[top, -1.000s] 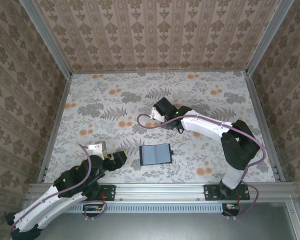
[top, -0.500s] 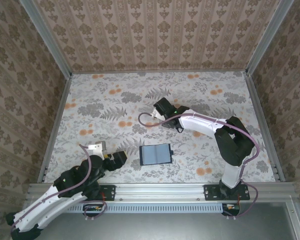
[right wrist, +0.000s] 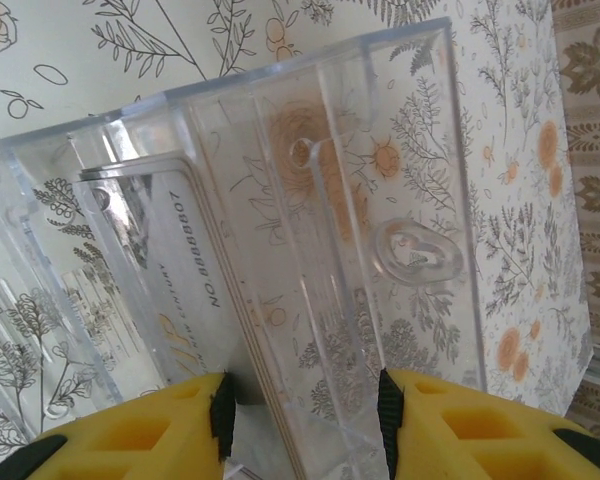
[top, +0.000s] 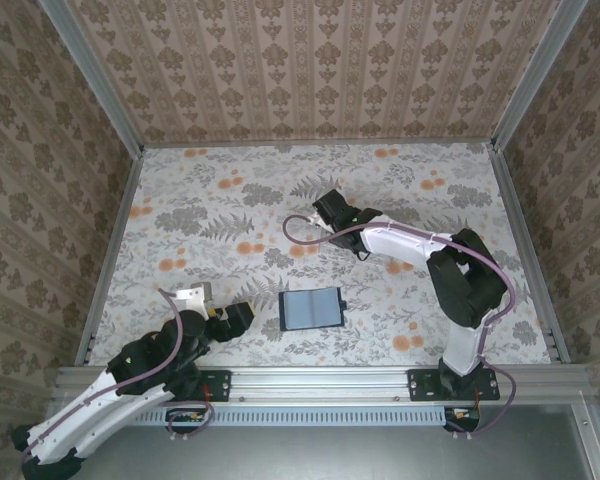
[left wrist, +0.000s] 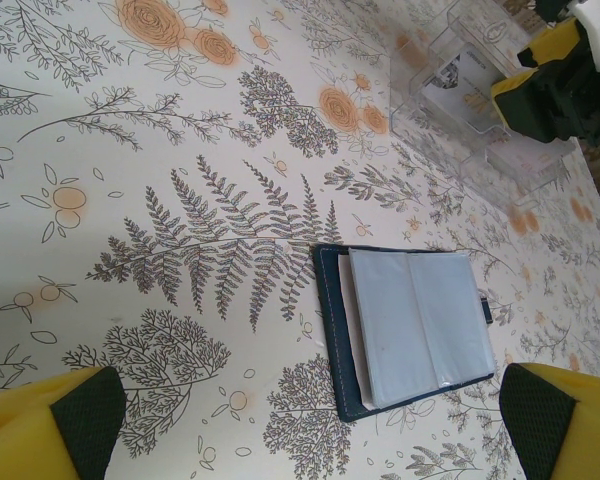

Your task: Take the credit cards out of the card holder

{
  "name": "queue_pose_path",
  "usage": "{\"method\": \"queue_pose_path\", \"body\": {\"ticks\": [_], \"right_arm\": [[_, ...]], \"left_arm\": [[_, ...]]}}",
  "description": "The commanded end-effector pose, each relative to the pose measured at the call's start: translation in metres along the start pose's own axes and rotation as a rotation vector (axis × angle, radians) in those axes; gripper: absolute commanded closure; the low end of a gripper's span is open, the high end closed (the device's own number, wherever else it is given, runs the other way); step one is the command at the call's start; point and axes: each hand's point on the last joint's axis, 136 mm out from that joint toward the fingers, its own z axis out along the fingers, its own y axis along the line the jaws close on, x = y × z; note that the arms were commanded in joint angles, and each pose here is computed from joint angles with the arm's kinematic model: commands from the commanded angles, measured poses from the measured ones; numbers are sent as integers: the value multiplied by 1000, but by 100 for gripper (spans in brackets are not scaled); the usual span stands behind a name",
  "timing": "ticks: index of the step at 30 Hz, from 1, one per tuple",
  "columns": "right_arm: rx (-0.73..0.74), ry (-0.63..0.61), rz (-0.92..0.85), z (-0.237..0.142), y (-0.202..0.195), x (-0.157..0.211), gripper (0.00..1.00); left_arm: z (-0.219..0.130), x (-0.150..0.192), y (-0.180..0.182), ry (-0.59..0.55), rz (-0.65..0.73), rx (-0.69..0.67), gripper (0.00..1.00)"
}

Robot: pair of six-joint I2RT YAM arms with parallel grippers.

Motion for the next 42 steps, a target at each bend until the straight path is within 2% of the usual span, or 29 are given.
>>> {"method": "queue_pose_path", "body": {"ticks": [1, 8, 13, 17, 24, 26, 27, 28, 31, 36, 38, 42], "right_arm": [[34, 2, 45, -3, -11, -4, 54], [35, -83, 148, -34, -26, -6, 54], [38, -195, 310, -71, -42, -2, 51], [72, -277, 457, -98, -56, 16, 48], [135, -450, 805, -133, -80, 66, 24], [163, -474, 884, -135, -81, 82, 15], [184, -482, 927, -133, -80, 91, 4], [202, -489, 960, -131, -79, 100, 0], [260, -508, 992, -122, -73, 117, 0], [358, -440, 994, -96, -70, 145, 0], [382, -404, 1010, -89, -73, 153, 0], [418, -438, 1077, -78, -79, 168, 0]], "left_arm": [[3, 3, 5, 2, 9, -17, 0], [3, 3, 6, 3, 8, -17, 0], [3, 2, 7, 0, 14, -24, 0], [1, 0, 10, -10, 20, -42, 0], [-3, -11, 22, -62, 19, -120, 0], [-4, -18, 25, -89, 22, -150, 0], [-4, -22, 25, -102, 32, -169, 0], [-4, -27, 25, -112, 47, -191, 0], [-8, -49, 28, -165, 109, -312, 0], [-2, -93, 21, -216, 247, -528, 0], [10, -105, 23, -175, 284, -609, 0], [41, -123, 47, -41, 217, -734, 0]]}}
